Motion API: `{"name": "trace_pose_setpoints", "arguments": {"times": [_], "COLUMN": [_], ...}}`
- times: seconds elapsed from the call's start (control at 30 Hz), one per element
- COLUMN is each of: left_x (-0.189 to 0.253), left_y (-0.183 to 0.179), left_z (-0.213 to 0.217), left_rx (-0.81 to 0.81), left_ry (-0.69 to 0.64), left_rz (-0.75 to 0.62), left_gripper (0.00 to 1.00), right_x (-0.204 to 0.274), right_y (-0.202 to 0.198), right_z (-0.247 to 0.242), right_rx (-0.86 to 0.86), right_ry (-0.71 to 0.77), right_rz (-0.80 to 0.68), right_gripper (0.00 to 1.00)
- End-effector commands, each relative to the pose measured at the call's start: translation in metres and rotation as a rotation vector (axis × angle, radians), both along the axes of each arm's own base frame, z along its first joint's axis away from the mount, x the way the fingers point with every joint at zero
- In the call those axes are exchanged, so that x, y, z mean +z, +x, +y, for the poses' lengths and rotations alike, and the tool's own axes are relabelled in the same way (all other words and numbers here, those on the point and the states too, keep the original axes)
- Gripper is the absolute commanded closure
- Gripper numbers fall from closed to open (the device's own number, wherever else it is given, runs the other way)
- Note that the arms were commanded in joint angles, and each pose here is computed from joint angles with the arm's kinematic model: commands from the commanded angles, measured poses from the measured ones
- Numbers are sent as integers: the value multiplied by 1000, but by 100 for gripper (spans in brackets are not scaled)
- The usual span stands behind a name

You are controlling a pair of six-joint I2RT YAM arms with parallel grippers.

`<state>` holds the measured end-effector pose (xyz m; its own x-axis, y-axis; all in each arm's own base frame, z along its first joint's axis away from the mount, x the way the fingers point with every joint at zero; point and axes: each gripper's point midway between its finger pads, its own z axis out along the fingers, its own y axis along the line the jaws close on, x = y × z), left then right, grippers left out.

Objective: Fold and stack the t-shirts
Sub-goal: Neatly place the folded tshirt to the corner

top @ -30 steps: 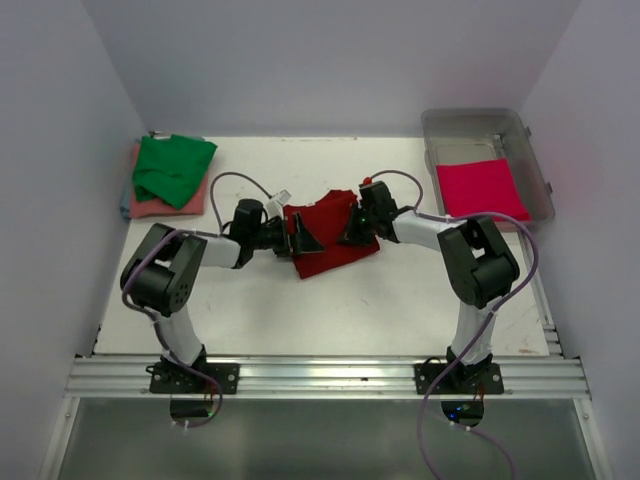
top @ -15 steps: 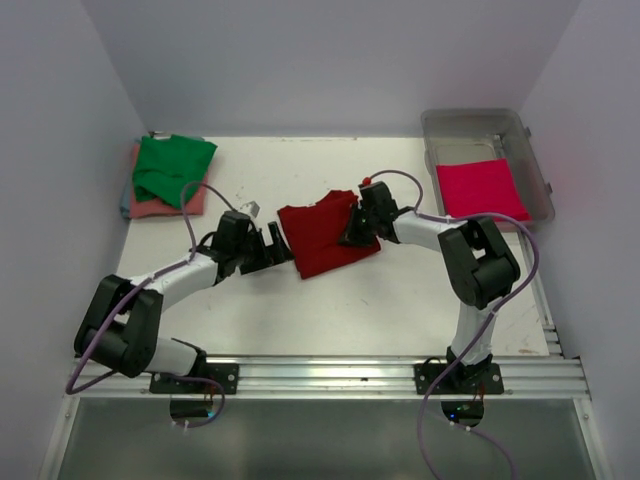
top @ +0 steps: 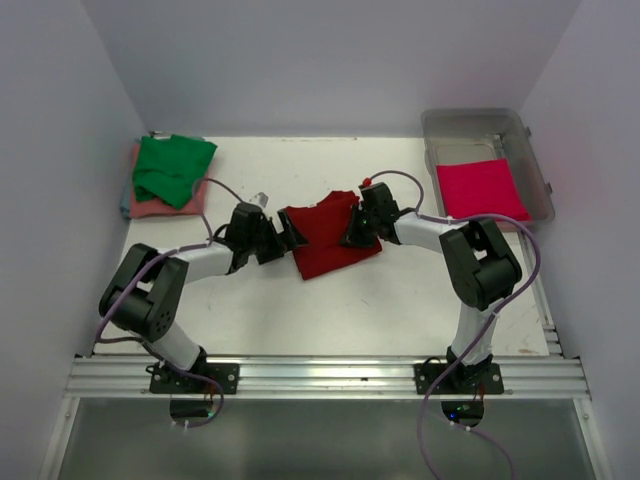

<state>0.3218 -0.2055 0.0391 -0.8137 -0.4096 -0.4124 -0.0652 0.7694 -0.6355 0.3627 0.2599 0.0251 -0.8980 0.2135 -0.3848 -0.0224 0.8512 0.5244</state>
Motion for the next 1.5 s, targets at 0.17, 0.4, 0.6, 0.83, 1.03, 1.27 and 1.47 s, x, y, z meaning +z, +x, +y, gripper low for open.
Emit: {"name": "trace_pose_setpoints", "arguments": {"times": [0.17,0.4,0.6,0.83,1.03,1.27,1.47], "left_x": [-55,-70,-69,-55,-31,30,109], "left_y": [1,5,7,13,17,26,44], "left_z": [-35,-55,-96,-118,-123,-104,-59], "left_rx": [-26,-20,-87,-148,-185,-160,-45], "left_ry": [77,20,-148,-257,-308,-316,-298], "left_rz": [202,227,187,125,34,-151,-326], "left_gripper": [0,0,25,79,100,100,100], "right_x": [-11,-20,-34,-43,-39,47,117], "right_y": [-6,-5,-5,-6,-7,-17,-34], "right_z": [-13,-10,-8,-10,-8,13,-4], "right_rx": [4,15,20,26,40,159,174], "right_ry": [-67,-65,-70,-81,-70,110,94], "right_rz": [14,26,55,66,58,-103,-225], "right_gripper": [100,100,100,100,100,89,64]}}
